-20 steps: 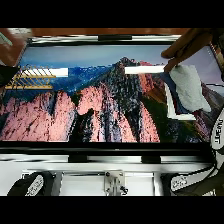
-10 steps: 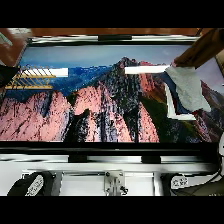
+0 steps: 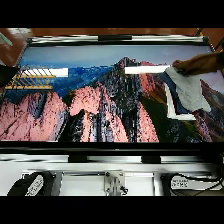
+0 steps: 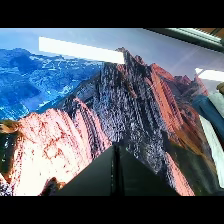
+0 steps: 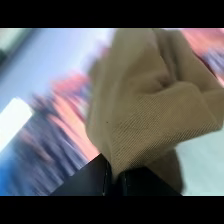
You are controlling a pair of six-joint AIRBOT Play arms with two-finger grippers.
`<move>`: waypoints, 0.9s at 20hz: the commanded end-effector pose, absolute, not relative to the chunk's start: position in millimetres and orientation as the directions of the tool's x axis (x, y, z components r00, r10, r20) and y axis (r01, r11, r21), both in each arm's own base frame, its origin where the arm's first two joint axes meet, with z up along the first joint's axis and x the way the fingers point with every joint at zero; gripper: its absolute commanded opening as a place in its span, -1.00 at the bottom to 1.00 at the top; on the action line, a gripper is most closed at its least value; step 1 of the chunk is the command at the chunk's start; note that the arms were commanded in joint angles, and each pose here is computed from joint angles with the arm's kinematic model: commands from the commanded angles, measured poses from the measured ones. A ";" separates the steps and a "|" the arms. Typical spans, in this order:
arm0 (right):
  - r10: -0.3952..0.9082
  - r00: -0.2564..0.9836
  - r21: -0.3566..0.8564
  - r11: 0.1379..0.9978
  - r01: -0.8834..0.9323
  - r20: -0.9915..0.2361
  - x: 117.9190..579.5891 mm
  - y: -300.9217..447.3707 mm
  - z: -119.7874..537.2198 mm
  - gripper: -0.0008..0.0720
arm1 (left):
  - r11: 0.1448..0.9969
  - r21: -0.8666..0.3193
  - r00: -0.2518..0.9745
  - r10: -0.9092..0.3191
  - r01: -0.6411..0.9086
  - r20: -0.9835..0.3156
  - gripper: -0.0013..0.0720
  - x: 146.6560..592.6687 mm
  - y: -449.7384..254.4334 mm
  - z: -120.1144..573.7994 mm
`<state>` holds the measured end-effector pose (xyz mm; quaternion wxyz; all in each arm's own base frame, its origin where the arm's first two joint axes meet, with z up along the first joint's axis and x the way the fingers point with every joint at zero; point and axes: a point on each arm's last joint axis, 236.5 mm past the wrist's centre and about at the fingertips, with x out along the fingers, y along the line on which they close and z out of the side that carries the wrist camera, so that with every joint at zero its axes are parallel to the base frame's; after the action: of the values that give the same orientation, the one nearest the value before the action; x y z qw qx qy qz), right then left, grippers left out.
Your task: Fold the shirts.
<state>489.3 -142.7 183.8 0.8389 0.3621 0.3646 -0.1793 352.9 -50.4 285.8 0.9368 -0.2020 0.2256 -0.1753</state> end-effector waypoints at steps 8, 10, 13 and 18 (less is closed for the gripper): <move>0.028 0.088 0.083 0.680 0.729 -0.996 367.7 -126.2 49.5 -0.29 | 0.858 -0.454 0.837 -0.419 0.239 -0.352 -0.87 353.1 -50.3 285.7; -0.006 0.091 0.061 0.700 0.712 -0.996 365.8 -133.6 55.3 0.40 | 0.858 -0.455 0.836 -0.419 0.238 -0.353 -0.87 353.7 -50.0 285.0; -0.104 0.172 0.040 0.739 0.672 -0.980 375.0 -153.0 90.3 0.41 | 0.859 -0.446 0.822 -0.432 0.250 -0.370 -0.88 358.0 -52.4 277.8; -0.133 0.806 0.300 0.883 0.361 -0.577 473.0 -114.9 274.0 0.41 | 0.929 -0.273 0.696 -0.368 0.249 -0.617 -0.88 377.2 -66.4 208.9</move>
<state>430.4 -144.3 173.4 0.8383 0.2320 0.4441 -0.2149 367.9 -66.6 249.2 0.9280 -0.1455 0.2830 -0.1935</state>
